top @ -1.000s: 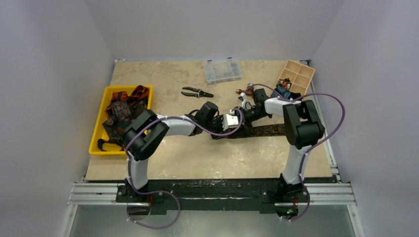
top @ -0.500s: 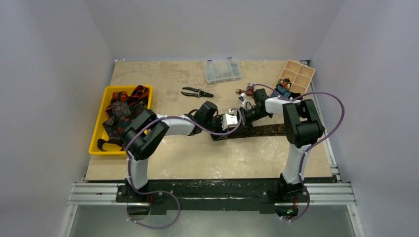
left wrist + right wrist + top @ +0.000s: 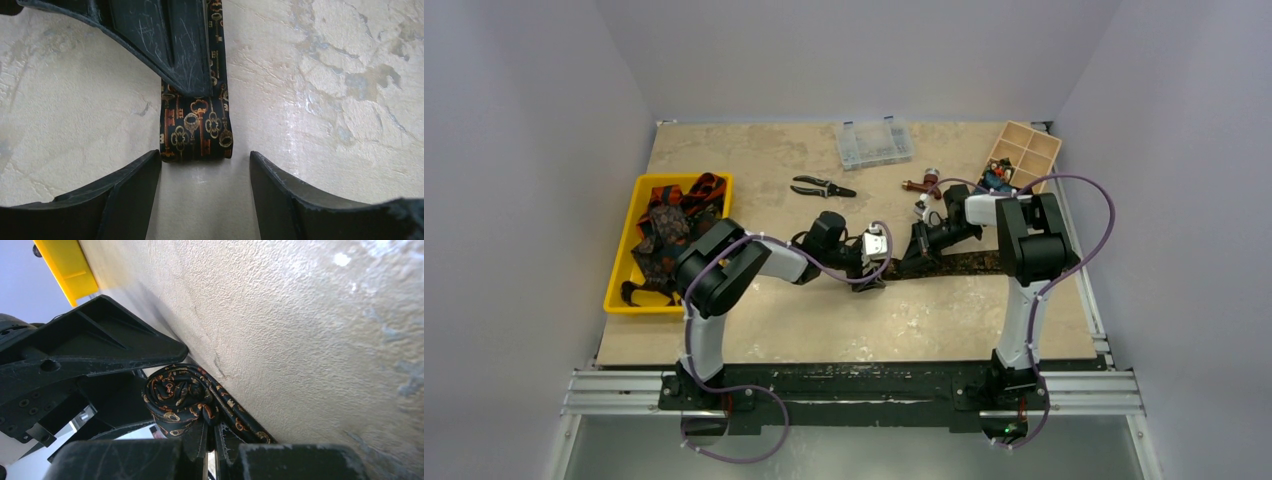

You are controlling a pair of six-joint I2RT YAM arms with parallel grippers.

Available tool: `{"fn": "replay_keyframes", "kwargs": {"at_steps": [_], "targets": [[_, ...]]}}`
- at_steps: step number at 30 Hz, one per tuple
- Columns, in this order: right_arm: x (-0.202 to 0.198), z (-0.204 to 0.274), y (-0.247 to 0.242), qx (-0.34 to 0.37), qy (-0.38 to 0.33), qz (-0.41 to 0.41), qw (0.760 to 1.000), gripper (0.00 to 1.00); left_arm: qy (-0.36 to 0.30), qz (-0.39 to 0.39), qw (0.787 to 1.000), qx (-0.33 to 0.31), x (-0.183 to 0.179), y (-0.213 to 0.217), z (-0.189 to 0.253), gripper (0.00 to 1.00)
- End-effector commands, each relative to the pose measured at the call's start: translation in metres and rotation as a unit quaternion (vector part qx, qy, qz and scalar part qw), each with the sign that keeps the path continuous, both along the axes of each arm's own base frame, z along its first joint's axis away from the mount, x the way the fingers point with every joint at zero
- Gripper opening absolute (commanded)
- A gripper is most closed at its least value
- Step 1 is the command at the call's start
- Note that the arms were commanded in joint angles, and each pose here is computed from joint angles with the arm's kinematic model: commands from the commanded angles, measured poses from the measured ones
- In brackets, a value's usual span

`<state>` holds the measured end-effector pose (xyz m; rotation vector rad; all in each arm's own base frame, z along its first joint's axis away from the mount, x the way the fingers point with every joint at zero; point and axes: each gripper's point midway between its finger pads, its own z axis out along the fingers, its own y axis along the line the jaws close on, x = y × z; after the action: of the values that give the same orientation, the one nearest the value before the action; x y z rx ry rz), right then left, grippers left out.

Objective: Roll the ties
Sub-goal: Roll the tie at the center of the board.

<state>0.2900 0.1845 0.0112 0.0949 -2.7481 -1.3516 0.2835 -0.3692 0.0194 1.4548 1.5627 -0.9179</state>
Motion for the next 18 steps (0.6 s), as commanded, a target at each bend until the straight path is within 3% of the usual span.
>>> {"fn": "replay_keyframes", "kwargs": {"at_steps": [1, 7, 12, 16, 18], "targets": [[0.004, -0.042, -0.029, -0.094, -0.028, 0.020, 0.995, 0.00, 0.029, -0.004, 0.999, -0.035, -0.005, -0.010, -0.010, 0.66], [0.005, -0.042, -0.027, -0.084, -0.043, 0.031, 0.995, 0.00, 0.026, 0.006, 0.998, -0.051, -0.003, -0.022, -0.018, 0.63], [0.003, -0.041, -0.020, -0.069, -0.048, 0.035, 0.996, 0.00, 0.023, 0.019, 0.999, -0.037, -0.005, -0.027, -0.024, 0.54], [-0.001, -0.036, -0.014, -0.061, -0.050, 0.042, 0.996, 0.00, 0.019, 0.019, 1.000, -0.007, -0.006, -0.020, -0.031, 0.35], [0.001, -0.028, -0.013, -0.055, -0.055, 0.043, 0.996, 0.10, 0.022, 0.021, 0.999, 0.024, -0.009, -0.011, -0.037, 0.28]]}}
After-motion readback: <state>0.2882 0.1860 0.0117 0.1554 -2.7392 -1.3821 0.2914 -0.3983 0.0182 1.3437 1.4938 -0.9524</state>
